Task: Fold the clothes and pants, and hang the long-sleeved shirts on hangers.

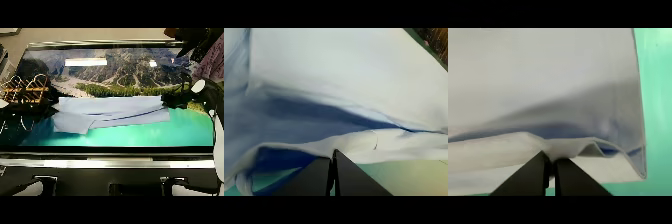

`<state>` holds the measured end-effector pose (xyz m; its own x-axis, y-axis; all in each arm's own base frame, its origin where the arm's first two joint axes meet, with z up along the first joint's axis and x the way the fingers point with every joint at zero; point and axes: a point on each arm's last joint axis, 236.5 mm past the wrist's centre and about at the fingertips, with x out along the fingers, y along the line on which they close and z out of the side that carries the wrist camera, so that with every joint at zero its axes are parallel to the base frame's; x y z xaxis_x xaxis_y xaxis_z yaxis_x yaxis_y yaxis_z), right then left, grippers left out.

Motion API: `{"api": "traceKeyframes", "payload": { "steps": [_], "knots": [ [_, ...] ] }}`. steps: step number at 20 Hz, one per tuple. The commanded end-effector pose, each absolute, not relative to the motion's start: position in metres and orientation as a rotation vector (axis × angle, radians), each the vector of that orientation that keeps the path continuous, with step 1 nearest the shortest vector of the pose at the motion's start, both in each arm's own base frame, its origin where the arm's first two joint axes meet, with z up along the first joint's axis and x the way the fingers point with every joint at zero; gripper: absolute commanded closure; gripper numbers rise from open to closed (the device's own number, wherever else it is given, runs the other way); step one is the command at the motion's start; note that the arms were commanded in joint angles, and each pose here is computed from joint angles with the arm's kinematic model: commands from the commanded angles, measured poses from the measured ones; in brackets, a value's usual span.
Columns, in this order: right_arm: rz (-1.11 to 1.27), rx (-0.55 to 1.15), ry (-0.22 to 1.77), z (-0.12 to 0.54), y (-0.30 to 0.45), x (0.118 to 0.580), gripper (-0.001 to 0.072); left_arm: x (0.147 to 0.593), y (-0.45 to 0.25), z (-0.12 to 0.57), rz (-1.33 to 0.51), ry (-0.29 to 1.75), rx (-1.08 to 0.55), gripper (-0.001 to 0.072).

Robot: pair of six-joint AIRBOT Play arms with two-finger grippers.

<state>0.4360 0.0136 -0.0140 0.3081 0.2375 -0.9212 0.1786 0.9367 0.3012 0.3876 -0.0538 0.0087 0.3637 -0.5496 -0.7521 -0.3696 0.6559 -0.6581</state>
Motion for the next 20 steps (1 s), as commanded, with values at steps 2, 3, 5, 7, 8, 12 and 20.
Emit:
{"api": "traceKeyframes", "payload": {
  "steps": [2, 3, 5, 7, 8, 12, 20],
  "knots": [
    [0.037, 0.374, 1.234, -0.015, 0.009, 0.47, 0.0675, 0.434, -0.063, -0.003, -0.186, 1.277, -0.833, 0.0695],
    [0.036, 0.373, 1.226, -0.015, 0.008, 0.474, 0.0675, 0.443, -0.066, -0.004, -0.2, 1.284, -0.823, 0.0695],
    [0.032, 0.369, 1.213, -0.016, 0.006, 0.482, 0.0675, 0.463, -0.069, -0.005, -0.215, 1.286, -0.814, 0.0695],
    [0.014, 0.358, 1.2, -0.016, 0.0, 0.489, 0.0675, 0.48, -0.066, -0.004, -0.204, 1.277, -0.811, 0.0695],
    [0.001, 0.356, 1.196, -0.017, -0.003, 0.492, 0.0675, 0.486, -0.063, -0.005, -0.193, 1.28, -0.805, 0.0695],
    [-0.017, 0.356, 1.165, -0.014, -0.007, 0.502, 0.0675, 0.502, -0.058, -0.002, -0.189, 1.256, -0.79, 0.0695],
    [-0.052, 0.401, 1.177, -0.04, -0.009, 0.51, 0.0674, 0.516, -0.06, -0.027, -0.173, 1.273, -0.807, 0.0695]
  ]
}}
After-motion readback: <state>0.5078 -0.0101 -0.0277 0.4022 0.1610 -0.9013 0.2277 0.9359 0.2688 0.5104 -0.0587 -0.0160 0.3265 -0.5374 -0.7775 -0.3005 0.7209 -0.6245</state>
